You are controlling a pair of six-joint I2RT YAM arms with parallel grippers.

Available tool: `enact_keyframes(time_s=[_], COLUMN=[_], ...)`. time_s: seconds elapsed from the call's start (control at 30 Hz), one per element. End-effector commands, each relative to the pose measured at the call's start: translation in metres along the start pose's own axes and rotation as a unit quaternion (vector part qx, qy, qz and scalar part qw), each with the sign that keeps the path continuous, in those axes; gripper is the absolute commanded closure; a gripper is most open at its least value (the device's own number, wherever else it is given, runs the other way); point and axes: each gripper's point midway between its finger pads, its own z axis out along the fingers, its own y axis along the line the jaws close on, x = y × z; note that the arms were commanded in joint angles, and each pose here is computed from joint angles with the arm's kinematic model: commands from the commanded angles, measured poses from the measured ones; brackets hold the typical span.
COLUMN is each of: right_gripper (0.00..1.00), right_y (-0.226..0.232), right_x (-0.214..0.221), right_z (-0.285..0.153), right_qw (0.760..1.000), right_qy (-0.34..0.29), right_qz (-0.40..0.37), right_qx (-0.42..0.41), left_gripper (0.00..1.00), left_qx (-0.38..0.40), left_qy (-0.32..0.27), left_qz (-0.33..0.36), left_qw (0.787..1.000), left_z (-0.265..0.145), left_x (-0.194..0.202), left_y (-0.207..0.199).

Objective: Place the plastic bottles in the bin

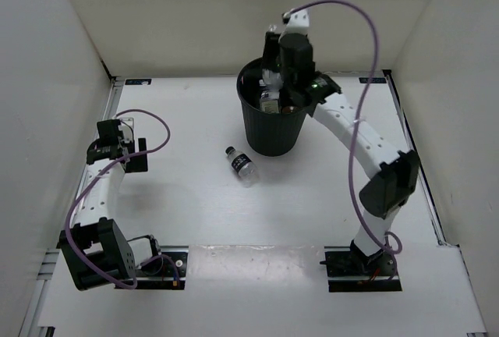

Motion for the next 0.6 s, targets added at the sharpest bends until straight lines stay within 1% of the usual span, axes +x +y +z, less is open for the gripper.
enact_keyframes(time_s=[0.0,0.03,0.07,0.1,0.13,0.17,0.23,0.3,0.33,0.4,0.43,0.5,0.53,0.57], right_gripper=[0.39,0.34,0.26,0.1,0.03,0.0,0.0,0.0,0.0,0.0,0.0,0.0,0.0,0.0], right_y=[-0.03,-0.031,-0.026,-0.023,-0.019,-0.016,0.003,0.015,0.033,0.044,0.058,0.074,0.081,0.089], right_x=[0.011,0.011,0.012,0.013,0.005,0.002,0.002,-0.008,-0.012,-0.01,0.007,0.034,0.068,0.086], right_z=[-0.003,-0.002,-0.002,-0.003,-0.005,-0.007,-0.015,-0.026,-0.039,-0.053,-0.067,-0.082,-0.094,-0.103], right_qw=[0.998,0.998,0.999,0.999,0.999,0.998,0.996,0.993,0.99,0.983,0.977,0.968,0.956,0.949], right_qy=[0.021,0.022,0.026,0.033,0.029,0.03,0.038,0.028,0.023,0.025,0.047,0.085,0.132,0.16], right_qz=[-0.012,-0.011,-0.019,-0.028,-0.04,-0.047,-0.07,-0.108,-0.123,-0.167,-0.188,-0.2,-0.217,-0.208], right_qx=[0.061,0.057,0.041,0.029,0.014,0.003,-0.027,-0.046,-0.065,-0.069,-0.091,-0.128,-0.149,-0.174], left_gripper=[0.0,0.0,0.0,0.0,0.0,0.0,0.0,0.0,0.0,0.0,0.0,0.0,0.0,0.0], left_qx=[0.014,0.014,0.014,0.02,0.02,0.019,0.024,0.025,0.025,0.031,0.031,0.031,0.031,0.035], left_qy=[-0.006,-0.006,-0.006,-0.007,-0.007,-0.011,-0.007,-0.002,-0.002,0.002,0.002,0.002,0.002,0.001], left_qz=[-0.004,-0.004,-0.004,-0.004,-0.004,-0.005,-0.004,-0.003,-0.003,-0.003,-0.003,-0.007,-0.007,-0.007], left_qw=[1.0,1.0,1.0,1.0,1.0,1.0,1.0,1.0,1.0,1.0,1.0,0.999,0.999,0.999], left_z=[-0.001,-0.001,-0.001,-0.001,-0.001,-0.003,-0.002,0.0,0.0,0.001,0.001,0.001,0.001,0.001], left_x=[-0.002,-0.002,-0.002,-0.002,-0.002,-0.004,0.0,0.004,0.004,0.008,0.008,0.008,0.008,0.008], left_y=[-0.004,-0.004,-0.004,-0.006,-0.006,-0.005,-0.008,-0.009,-0.009,-0.012,-0.012,-0.012,-0.012,-0.014])
